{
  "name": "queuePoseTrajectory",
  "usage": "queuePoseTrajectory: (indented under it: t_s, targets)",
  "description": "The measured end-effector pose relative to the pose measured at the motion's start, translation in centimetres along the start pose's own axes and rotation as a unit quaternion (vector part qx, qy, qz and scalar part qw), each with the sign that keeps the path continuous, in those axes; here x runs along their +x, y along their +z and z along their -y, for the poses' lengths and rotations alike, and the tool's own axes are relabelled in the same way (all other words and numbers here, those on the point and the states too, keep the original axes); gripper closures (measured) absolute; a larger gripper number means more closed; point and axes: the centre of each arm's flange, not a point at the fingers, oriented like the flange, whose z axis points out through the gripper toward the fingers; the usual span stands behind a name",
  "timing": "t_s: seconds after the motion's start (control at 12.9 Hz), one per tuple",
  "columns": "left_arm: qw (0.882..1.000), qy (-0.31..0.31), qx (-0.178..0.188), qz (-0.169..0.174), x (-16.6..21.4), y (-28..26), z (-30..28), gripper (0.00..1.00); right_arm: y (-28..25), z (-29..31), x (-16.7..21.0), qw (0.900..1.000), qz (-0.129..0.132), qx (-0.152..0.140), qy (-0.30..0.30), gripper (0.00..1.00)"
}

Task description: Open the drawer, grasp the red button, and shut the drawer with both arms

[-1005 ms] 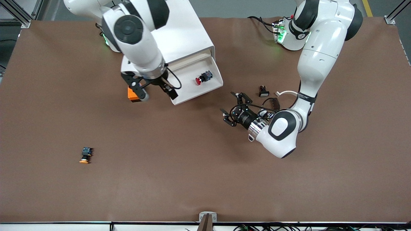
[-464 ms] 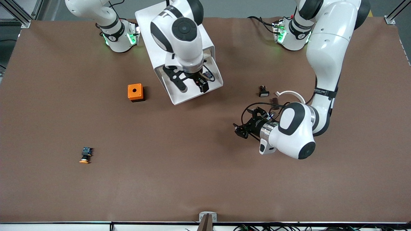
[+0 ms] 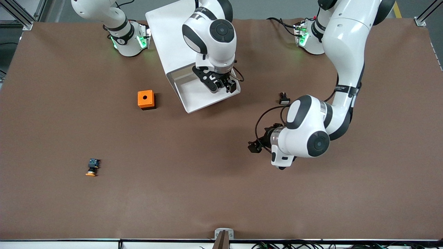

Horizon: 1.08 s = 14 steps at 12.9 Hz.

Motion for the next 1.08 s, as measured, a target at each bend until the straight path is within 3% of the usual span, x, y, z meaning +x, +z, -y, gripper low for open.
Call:
queuePoseTrajectory:
  t_s: [0.15,0.39,0.7,0.77,1.0,1.08]
  targets:
    - [0.999,0.017,-0.007,-0.031,-1.4,-0.6,-0.6,0.0,1.2,0.2,-0.5,1.0,-0.002,-0.005,-0.003,0.0]
    - [0.998,0.028,-0.011,-0.047,-2.9,-1.9,-0.4,0.0,2.1,0.2,-0.8,1.0,-0.004,-0.012,-0.006,0.0]
    - [0.996,0.048,0.005,-0.08,-3.8,-2.5,-0.3,0.0,3.3,0.1,-1.8,1.0,-0.007,-0.02,-0.014,0.11]
    - [0.995,0.051,0.007,-0.083,-4.0,-2.4,-0.4,0.0,3.4,0.1,-2.0,1.0,-0.008,-0.021,-0.016,0.17]
    - [0.995,0.054,0.009,-0.087,-4.2,-2.1,-0.5,0.0,3.2,0.2,-2.2,1.0,-0.007,-0.019,-0.018,0.55]
    - [0.994,0.056,0.012,-0.091,-4.1,-2.1,-0.4,0.0,3.1,0.2,-2.2,1.0,-0.007,-0.018,-0.019,0.58]
